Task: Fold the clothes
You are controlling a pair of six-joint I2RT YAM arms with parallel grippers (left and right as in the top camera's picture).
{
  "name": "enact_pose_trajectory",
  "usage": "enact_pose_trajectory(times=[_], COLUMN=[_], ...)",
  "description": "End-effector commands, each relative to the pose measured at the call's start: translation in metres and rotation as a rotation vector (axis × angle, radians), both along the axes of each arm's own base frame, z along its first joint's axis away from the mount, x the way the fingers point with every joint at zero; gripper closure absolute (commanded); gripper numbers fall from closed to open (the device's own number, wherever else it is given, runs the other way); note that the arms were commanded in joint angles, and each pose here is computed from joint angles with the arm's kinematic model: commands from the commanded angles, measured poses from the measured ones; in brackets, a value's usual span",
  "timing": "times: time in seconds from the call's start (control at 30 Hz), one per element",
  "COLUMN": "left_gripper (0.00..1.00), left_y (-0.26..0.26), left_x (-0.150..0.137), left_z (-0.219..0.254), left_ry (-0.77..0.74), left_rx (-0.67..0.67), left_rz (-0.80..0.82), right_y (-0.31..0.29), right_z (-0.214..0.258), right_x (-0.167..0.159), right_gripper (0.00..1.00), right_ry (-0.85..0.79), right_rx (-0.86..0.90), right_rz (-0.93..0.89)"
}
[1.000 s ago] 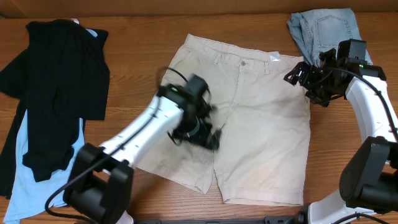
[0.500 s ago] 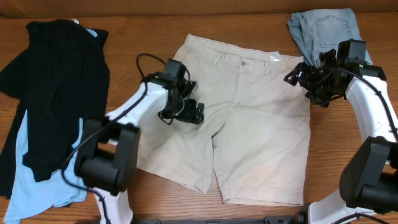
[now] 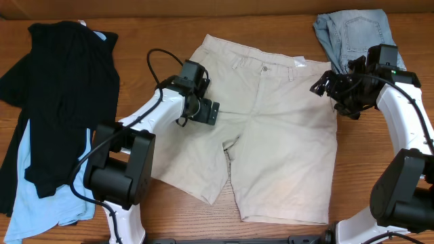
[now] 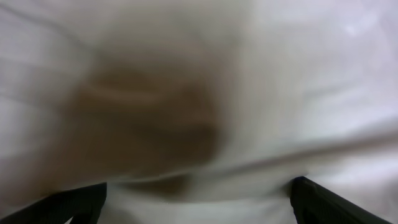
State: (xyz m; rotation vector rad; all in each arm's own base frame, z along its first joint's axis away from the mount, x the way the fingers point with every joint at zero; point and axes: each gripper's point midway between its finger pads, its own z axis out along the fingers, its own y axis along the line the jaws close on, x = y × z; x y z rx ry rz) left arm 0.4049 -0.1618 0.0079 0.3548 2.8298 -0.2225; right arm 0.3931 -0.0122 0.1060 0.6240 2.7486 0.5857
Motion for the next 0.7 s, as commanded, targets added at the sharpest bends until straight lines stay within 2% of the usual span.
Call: enact_pose_trajectory(times=[0.0,0.13,0.27,0.5,0.57,0.67], left_gripper=[0.02,0.01,0.00,0.00,0.00,0.00], left_y=[0.050,0.076,0.094,0.100,0.095,0.077], left_x=[0.017,0.032,0.065,0.141,0.153,0.155], left_z=[-0.030,-0.042,-0.021,0.095,0.128,0.168], left_ry=[0.002,0.015,-0.032,-0.263,-0.319,-0.355], left_rx=[0.107,0.098,0.079,0.067,0.056,0.013], left_rz=[0.113,0.146,0.148,0.114,0.109,0.075], right_y=[0.001,0.008,0.020,0.050,0.059,0.068], right_z=[0.011,0.011,0.011,0.008,0.007,0.008], right_x=[0.002,0.001,0.001,0.000,0.001,0.006], right_gripper=[0.02,0.02,0.06,0.07,0.07,0.06], right_ry=[-0.026,-0.021,-0.020,0.007,0.008,-0.015], right_rx=[-0.027,-0.029,-0.025,-0.056,-0.077,-0.095], right_rz=[0.011,0.029,0.047,0.061,0.059,0.059])
